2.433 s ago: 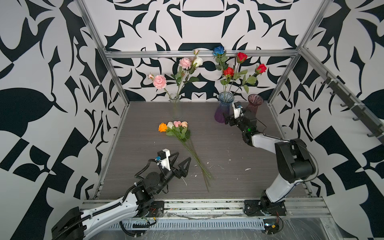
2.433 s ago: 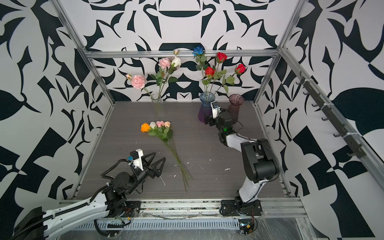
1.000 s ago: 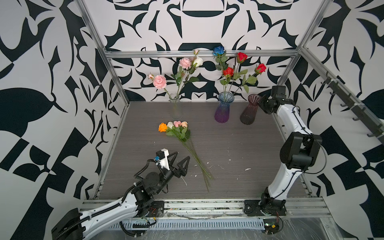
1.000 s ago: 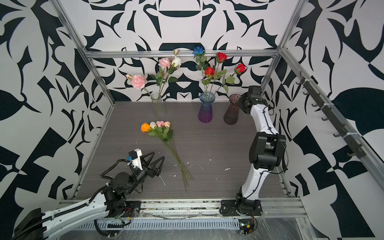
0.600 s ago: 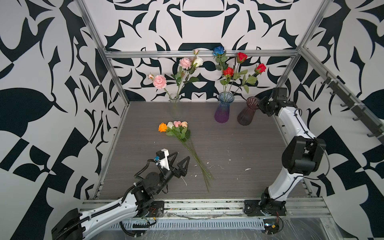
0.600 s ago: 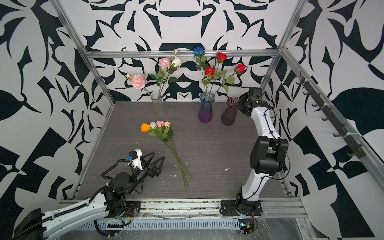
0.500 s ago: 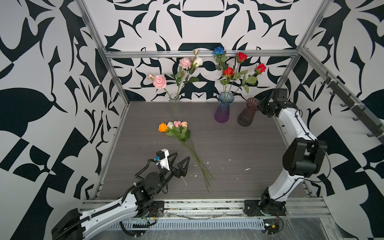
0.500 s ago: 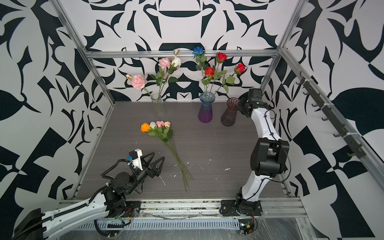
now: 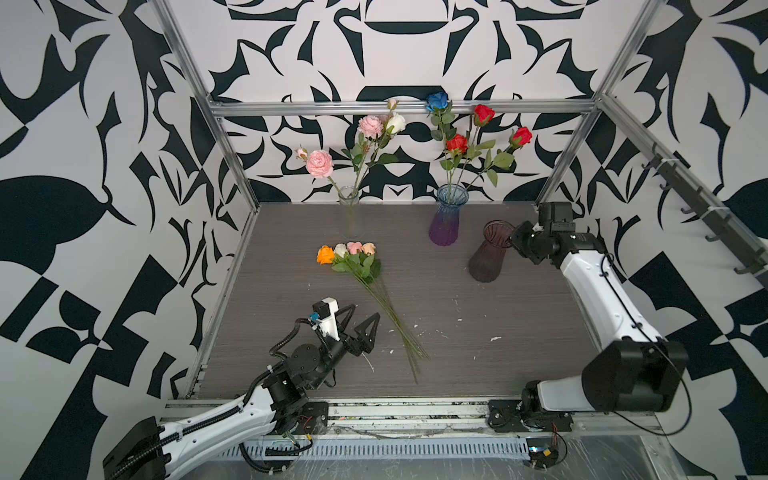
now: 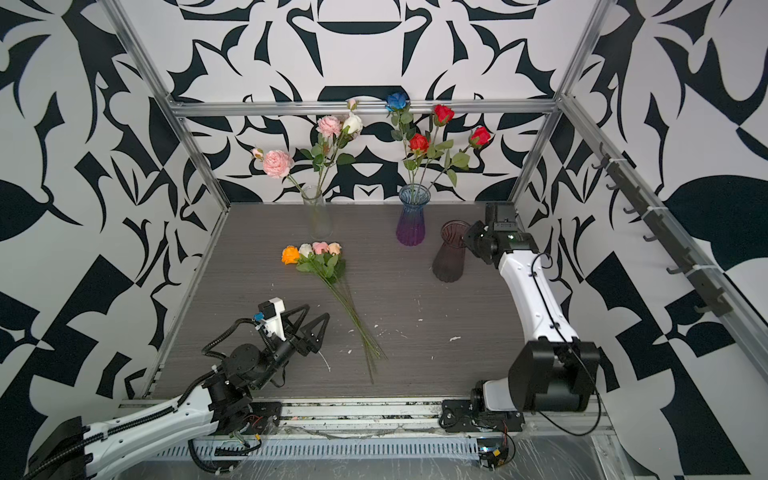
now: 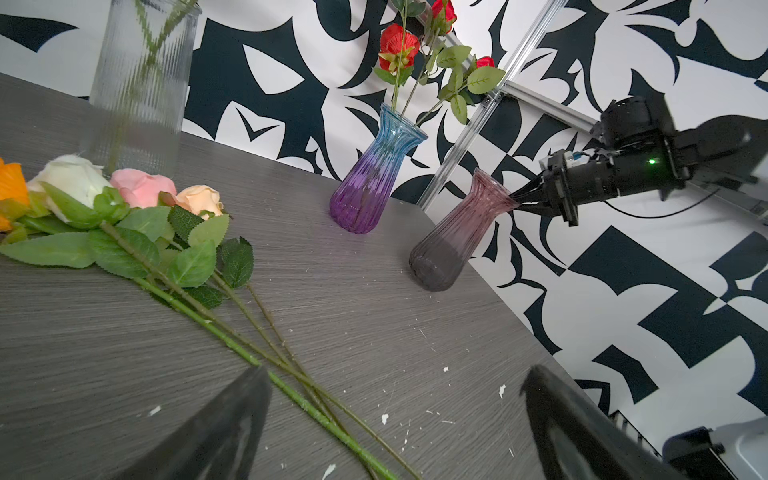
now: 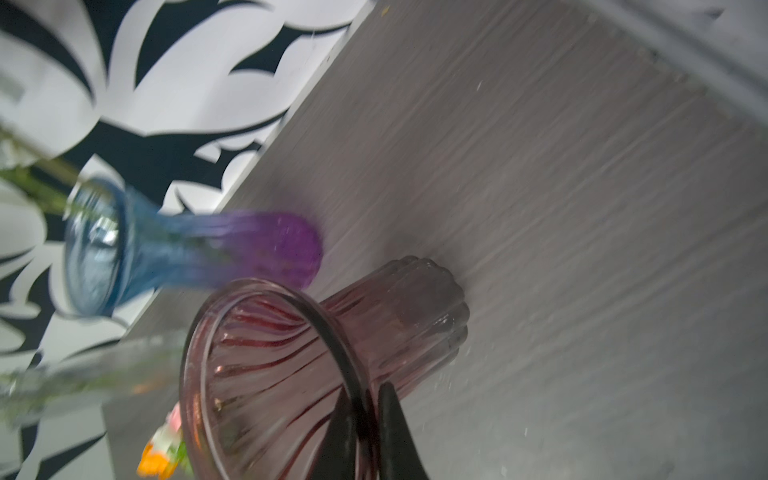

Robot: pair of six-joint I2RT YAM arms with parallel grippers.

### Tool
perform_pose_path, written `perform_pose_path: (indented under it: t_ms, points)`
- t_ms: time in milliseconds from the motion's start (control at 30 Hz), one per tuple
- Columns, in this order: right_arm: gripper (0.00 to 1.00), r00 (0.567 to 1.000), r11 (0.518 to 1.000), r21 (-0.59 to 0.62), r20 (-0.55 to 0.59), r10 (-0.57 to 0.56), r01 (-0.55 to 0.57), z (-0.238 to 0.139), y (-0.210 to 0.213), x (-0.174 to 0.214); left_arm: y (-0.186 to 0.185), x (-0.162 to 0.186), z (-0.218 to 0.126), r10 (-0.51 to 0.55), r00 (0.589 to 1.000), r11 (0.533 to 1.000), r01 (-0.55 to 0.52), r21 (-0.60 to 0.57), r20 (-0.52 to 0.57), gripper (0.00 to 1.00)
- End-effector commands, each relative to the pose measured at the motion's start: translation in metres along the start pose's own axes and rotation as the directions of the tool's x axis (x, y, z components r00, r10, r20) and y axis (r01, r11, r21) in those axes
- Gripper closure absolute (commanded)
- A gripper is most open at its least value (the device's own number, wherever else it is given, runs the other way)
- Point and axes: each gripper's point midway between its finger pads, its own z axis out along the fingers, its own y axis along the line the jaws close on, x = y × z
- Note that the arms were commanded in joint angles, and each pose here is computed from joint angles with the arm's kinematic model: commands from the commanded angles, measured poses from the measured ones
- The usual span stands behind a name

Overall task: Arrange the flowers into the vase
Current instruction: 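Grasp the dark mauve vase rim with the right gripper, then drag the dark mauve vase toward the robot near the loose roses with the right gripper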

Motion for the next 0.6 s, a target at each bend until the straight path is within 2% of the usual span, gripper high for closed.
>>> perform_pose_path:
  t_ms: [0, 133, 233, 567]
  points:
    - [1.0, 0.998, 0.984, -0.178, 0.064, 0.026, -0.015, -0.046, 0.039, 0.002, 0.014, 0.012, -0.004, -0.006, 1.0, 1.0, 0.006, -0.03, -0.016, 0.01]
    - [1.0, 1.0, 0.966, -0.257, 0.009, 0.025, -0.022, -0.066, 0.058, 0.043, 0.015, 0.013, -0.003, -0.011, 1.0, 0.999, 0.011, -0.039, -0.015, 0.01]
    - [1.0, 0.999, 0.959, -0.282, -0.036, -0.015, 0.004, -0.073, 0.072, 0.076, 0.015, 0.013, -0.003, -0.01, 1.0, 0.999, 0.01, -0.041, -0.016, 0.01]
    - [1.0, 0.963, 0.935, -0.285, -0.105, -0.248, 0.21, -0.071, 0.121, 0.182, 0.016, 0.013, -0.003, -0.015, 1.0, 0.999, 0.014, -0.045, -0.014, 0.01]
